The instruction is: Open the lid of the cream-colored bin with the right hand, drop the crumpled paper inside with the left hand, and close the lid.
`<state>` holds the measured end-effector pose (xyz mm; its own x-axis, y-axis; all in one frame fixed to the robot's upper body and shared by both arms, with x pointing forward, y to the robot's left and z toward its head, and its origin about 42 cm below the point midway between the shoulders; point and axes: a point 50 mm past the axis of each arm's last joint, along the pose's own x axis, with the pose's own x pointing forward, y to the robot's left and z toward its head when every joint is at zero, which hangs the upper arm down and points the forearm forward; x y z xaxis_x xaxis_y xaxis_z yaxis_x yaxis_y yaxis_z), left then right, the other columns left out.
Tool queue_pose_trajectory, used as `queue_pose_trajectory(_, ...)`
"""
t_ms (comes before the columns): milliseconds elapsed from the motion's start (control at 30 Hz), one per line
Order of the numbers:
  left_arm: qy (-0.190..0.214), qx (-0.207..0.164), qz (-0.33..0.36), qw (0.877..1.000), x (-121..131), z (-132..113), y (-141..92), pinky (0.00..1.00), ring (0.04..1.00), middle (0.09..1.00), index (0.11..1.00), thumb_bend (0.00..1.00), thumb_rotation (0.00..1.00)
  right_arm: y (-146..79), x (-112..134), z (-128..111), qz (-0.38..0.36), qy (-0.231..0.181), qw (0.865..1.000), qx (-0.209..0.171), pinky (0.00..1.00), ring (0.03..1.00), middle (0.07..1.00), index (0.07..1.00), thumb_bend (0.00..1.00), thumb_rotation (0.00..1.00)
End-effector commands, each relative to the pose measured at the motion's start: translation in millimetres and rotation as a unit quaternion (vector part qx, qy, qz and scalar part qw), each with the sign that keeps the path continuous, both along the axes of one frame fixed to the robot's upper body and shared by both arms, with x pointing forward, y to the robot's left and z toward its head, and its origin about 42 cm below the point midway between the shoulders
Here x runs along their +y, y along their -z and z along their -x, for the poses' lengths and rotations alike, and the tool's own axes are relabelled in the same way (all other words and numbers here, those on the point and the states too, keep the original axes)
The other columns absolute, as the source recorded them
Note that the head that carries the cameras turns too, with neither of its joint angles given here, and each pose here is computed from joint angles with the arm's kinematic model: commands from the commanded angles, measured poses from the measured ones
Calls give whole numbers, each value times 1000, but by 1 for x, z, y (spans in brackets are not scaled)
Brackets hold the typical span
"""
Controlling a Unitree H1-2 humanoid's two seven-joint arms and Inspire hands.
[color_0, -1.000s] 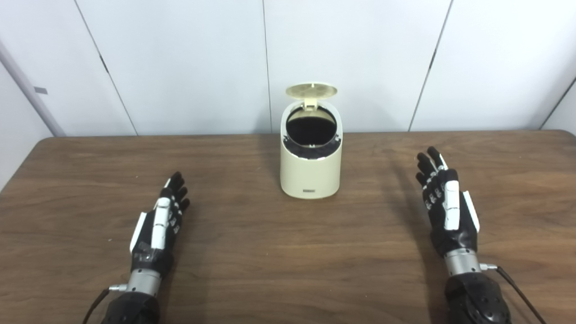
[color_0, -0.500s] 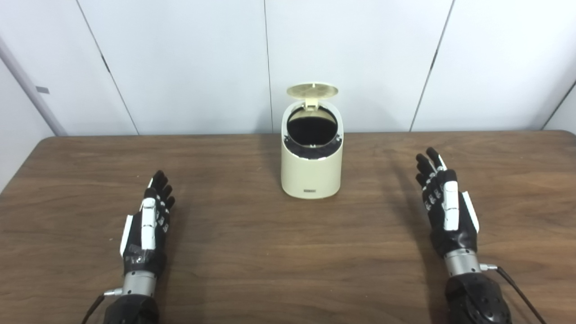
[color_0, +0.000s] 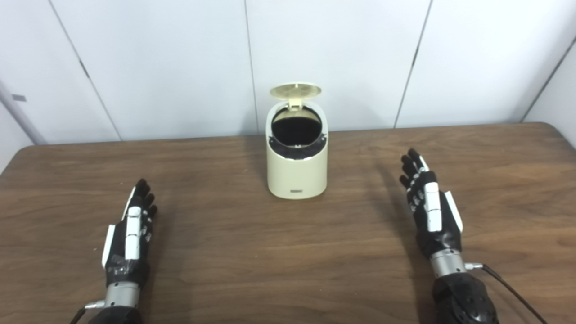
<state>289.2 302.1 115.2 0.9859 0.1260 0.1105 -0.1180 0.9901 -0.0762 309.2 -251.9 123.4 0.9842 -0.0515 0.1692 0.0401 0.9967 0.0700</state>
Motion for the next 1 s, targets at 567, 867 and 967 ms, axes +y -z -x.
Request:
queue_pose_trajectory(567,10,6,-1,1000,-4,6,1,1000,1000,1000,1000,385,812,-59,-1,-29,145,-8,989,-11,946,946,935,896,640,989)
queue_pose_trajectory(867,5,9,0,1000,-9,8,2,1000,1000,1000,1000,341,788,-84,1,-47,192,-23,980,-43,892,939,943,907,605,991)
queue_pose_trajectory(967,6,8,-5,1000,-10,8,3,1000,1000,1000,1000,321,781,-92,4,-52,211,-24,976,-47,881,931,944,907,604,977)
